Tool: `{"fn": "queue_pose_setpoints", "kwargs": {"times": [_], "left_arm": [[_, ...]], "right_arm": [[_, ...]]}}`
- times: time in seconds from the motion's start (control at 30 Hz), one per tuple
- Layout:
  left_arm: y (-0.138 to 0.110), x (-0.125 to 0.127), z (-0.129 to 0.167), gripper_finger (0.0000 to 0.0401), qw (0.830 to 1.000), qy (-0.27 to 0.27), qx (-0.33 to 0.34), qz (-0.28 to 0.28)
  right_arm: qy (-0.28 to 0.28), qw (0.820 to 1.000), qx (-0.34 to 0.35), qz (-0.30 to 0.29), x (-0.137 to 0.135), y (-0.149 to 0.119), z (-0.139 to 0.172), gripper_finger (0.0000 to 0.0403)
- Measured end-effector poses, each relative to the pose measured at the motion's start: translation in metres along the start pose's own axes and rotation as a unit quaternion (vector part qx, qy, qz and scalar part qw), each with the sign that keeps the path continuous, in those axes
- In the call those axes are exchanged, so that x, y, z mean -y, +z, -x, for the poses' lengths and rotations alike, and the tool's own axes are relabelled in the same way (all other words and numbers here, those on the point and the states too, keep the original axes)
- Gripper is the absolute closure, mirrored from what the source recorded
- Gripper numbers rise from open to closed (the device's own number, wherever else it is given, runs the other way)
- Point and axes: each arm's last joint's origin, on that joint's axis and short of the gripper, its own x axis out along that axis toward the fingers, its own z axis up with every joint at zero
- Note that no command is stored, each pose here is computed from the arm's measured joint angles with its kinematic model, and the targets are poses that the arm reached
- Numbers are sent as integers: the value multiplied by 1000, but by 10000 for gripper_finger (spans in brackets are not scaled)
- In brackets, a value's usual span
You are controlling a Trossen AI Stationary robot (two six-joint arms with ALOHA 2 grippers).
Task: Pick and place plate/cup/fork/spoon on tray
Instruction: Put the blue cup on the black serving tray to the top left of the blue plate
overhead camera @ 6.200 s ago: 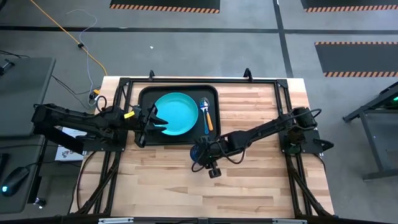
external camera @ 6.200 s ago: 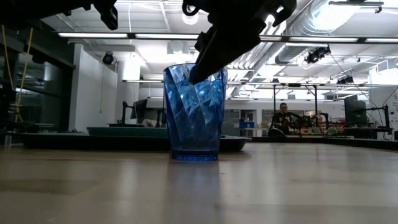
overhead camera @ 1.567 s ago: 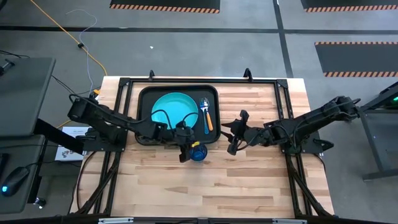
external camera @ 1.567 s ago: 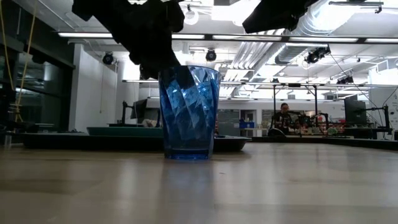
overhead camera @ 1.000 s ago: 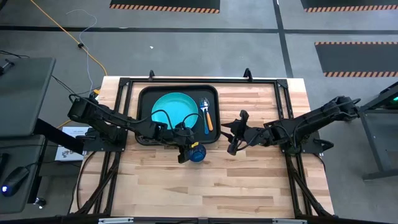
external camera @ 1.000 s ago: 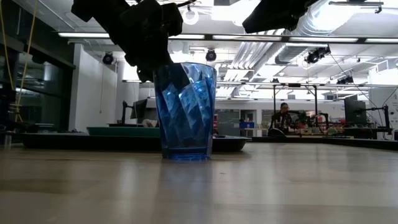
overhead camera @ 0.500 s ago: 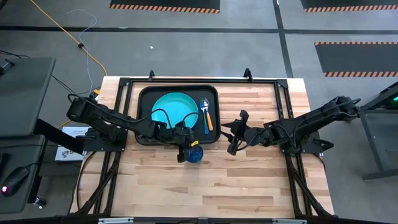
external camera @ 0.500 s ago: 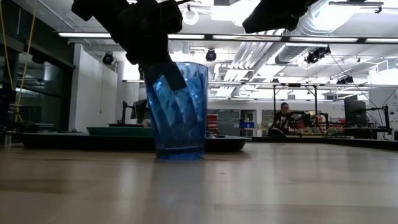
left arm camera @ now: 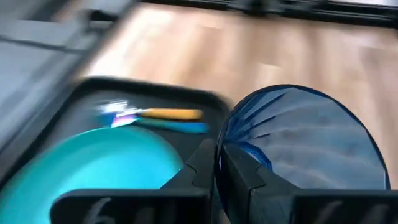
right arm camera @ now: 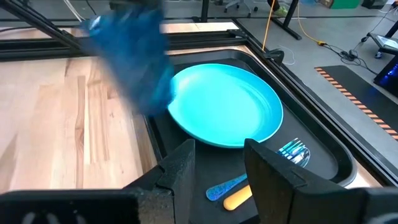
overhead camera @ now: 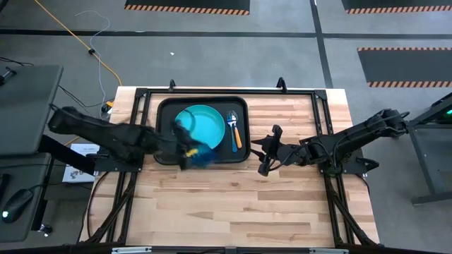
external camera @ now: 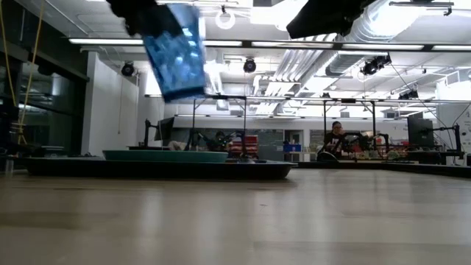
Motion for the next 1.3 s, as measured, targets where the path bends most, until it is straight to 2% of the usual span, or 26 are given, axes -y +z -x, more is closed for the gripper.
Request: {"fn": "queue_pose_setpoints", "kwargs": {"times": [0.1,0.2,0.33,0.5,0.6,0.83,0.97,1.13,1.3], "left_arm": [[-3,-25,30,396,995,94,9,20],[-8,-57,54,397,980,191,13,50],[-16,-97,70,397,952,285,-9,108],[-29,-140,72,397,910,374,-89,157],[-34,-159,68,397,894,385,-126,189],[-42,-186,50,398,888,375,-140,228],[-60,-194,36,398,881,382,-147,237],[-77,-203,31,398,862,413,-139,259],[-85,-207,24,398,863,409,-122,271]], "right_arm": [[0,1000,1,-2,0,0,0,272],[1,1000,3,-11,0,1,0,272],[0,1000,3,-10,0,1,0,272],[-1,1000,4,-10,0,1,0,272],[-1,1000,4,-6,0,1,0,272],[1,1000,3,-6,0,1,0,272],[1,1000,3,-6,0,1,0,272],[1,1000,3,-2,0,1,0,272],[2,1000,3,-1,0,1,0,272]]}}
